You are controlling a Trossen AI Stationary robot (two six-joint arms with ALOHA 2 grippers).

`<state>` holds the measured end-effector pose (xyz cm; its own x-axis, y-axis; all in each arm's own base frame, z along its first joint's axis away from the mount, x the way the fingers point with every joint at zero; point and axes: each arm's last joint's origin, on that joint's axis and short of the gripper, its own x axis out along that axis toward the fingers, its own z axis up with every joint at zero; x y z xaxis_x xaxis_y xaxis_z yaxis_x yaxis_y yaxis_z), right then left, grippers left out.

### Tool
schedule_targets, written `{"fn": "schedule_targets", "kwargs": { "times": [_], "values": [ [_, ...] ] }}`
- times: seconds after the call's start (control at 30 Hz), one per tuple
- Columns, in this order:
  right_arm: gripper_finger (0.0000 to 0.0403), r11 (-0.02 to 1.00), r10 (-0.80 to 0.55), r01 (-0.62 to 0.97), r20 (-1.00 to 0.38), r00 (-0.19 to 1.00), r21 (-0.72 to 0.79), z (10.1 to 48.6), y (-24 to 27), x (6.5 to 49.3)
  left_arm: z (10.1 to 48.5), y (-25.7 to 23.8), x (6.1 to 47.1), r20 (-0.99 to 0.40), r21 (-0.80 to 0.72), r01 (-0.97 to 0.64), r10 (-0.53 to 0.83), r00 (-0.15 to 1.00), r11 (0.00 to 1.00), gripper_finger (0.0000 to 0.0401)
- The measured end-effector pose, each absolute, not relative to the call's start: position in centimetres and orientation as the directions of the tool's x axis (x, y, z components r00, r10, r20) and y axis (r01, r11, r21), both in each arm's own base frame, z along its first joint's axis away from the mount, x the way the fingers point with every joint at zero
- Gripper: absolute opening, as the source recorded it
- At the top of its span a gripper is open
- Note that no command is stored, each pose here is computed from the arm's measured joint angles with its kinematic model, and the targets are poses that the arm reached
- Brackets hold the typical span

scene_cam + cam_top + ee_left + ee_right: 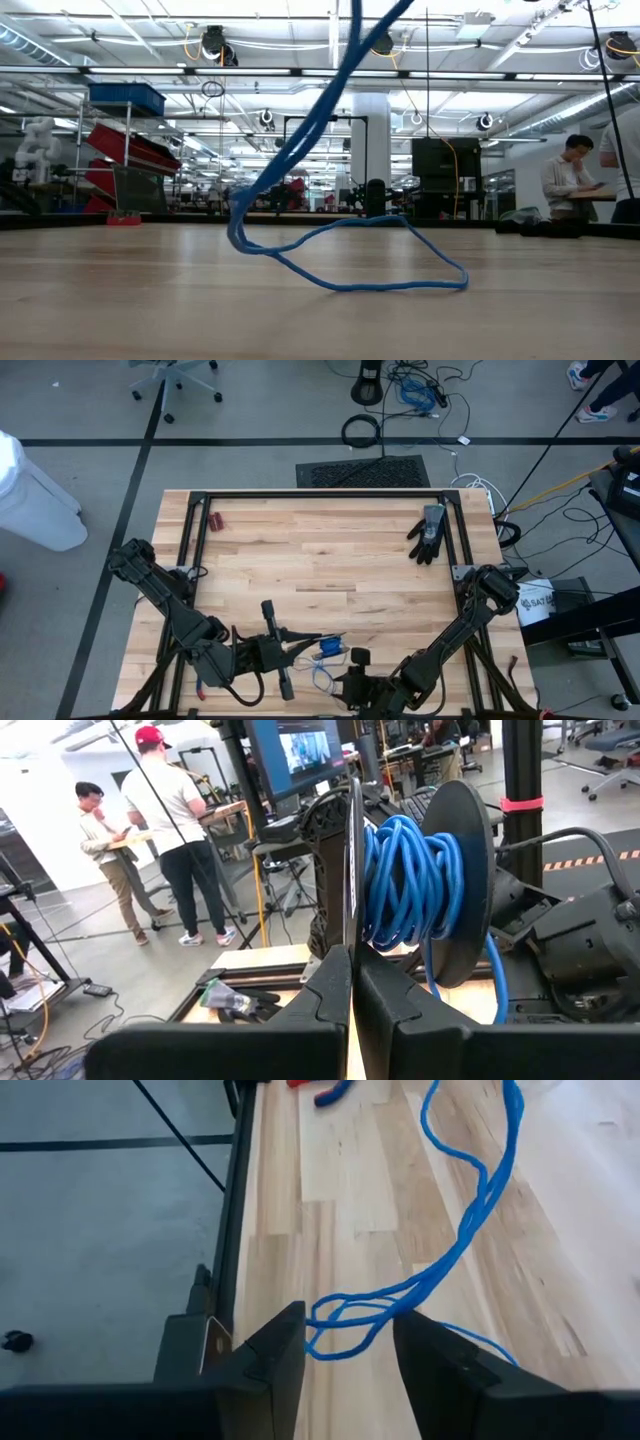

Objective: Coil cords
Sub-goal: Coil the blue wire onto a spool

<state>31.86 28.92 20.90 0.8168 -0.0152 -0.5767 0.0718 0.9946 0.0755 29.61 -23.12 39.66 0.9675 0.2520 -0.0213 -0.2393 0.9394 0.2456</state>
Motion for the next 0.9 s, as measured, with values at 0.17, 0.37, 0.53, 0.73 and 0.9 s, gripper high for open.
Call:
{"fn": "schedule_targets", "kwargs": {
  "times": [0.17, 0.37, 0.53, 0.73, 0.9],
  "values": [
    [0.0142, 0.991, -0.043, 0.109, -0.596, 0.802, 0.075, 19.2, 28.9, 32.1, 39.7, -23.1, 29.5, -0.020, 0.247, -0.261, 0.274, 0.962, 0.933, 0.0006],
    [0.0142, 0.987, -0.124, 0.161, -0.606, 0.785, 0.007, 15.6, 29.8, 31.4, 39.7, -23.6, 29.0, -0.018, 0.272, -0.287, 0.303, 0.953, 0.918, 0.0006],
    [0.0142, 0.976, -0.206, 0.209, -0.534, 0.820, -0.054, 14.7, 30.2, 31.5, 39.8, -23.4, 29.0, -0.015, 0.268, -0.291, 0.306, 0.952, 0.918, 0.0006],
    [0.0142, 0.988, -0.131, 0.150, -0.372, 0.919, 0.023, 17.0, 31.1, 32.9, 39.9, -23.4, 28.9, -0.015, 0.268, -0.290, 0.305, 0.952, 0.919, 0.0006],
    [0.0142, 0.991, -0.068, 0.104, -0.342, 0.937, 0.086, 17.4, 30.9, 34.0, 39.9, -23.3, 29.0, -0.014, 0.265, -0.294, 0.309, 0.951, 0.918, 0.0006]
  ]
}}
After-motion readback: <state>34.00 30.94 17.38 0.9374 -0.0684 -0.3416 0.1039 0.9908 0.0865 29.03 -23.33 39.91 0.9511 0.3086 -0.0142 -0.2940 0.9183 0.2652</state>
